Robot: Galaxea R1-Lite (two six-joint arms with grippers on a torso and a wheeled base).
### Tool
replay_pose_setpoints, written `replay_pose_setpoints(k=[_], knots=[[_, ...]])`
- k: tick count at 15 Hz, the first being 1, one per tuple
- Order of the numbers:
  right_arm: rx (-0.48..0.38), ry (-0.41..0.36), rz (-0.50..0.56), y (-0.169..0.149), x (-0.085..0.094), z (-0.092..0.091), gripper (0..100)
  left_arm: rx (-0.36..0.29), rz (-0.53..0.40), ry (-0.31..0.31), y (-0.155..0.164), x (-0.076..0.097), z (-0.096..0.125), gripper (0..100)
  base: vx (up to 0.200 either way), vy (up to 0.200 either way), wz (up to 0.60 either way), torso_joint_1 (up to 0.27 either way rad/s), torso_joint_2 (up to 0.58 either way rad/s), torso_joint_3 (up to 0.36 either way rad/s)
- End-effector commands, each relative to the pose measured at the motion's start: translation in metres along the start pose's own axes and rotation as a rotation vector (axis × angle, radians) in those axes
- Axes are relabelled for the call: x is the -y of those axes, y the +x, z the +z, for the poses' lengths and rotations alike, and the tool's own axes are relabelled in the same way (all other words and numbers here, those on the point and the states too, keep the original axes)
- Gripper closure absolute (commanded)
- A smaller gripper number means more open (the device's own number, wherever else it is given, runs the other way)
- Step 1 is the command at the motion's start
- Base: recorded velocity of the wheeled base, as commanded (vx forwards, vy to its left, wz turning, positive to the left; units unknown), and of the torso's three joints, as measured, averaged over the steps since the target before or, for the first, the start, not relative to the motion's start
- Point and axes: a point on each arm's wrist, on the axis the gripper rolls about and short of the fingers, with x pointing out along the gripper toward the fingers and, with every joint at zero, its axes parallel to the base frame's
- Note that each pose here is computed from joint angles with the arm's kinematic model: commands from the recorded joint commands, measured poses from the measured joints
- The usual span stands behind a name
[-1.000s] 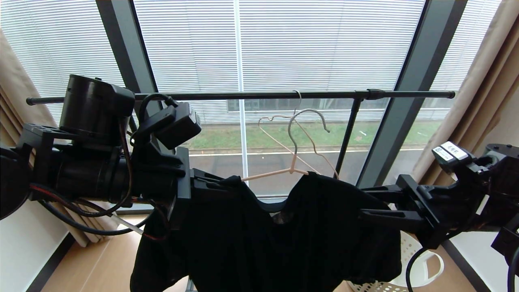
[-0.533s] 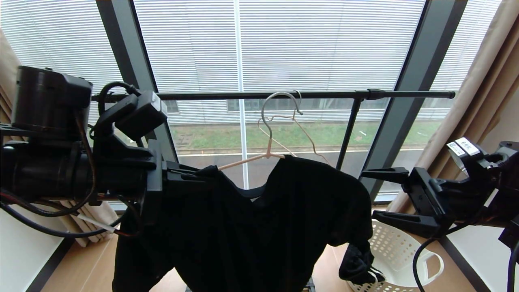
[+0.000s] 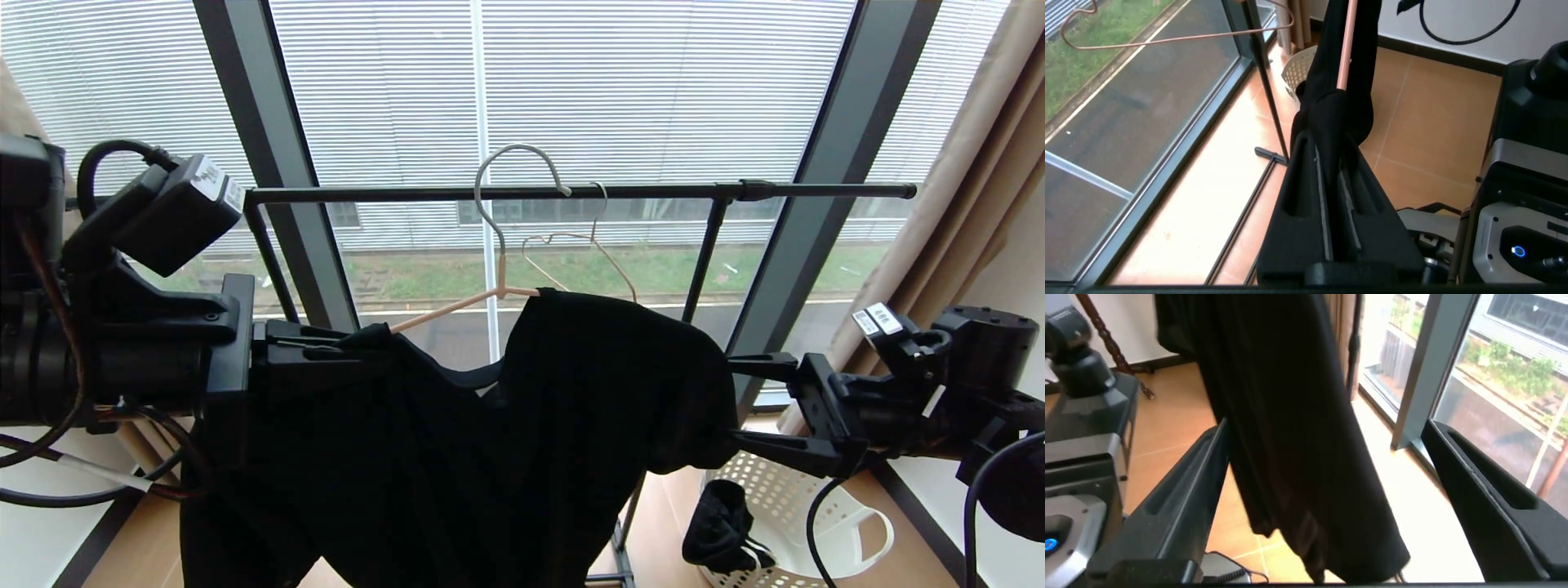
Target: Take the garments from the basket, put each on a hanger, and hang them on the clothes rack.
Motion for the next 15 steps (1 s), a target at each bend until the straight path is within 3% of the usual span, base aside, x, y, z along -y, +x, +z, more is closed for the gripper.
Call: replay_pose_setpoints(k=[1,6,15], knots=[[-0.011,0.031,0.000,0.002,0.008,-0.011,100,0.008,0.005,0.007,-0.004,0.003,0.001,100,0.000,0.000,0.00,0.000,0.00,0.000],[-0.004,0.020,-0.017,-0.003,0.011,-0.008,100,0.005,0.005,0.005,-0.004,0.004,0.000,100,0.000,0.000,0.00,0.000,0.00,0.000],[0.015,0.013,-0.167,-0.042,0.043,-0.009,100,0.004,0.033,-0.003,-0.009,0.000,-0.002,100,0.000,0.000,0.00,0.000,0.00,0.000]])
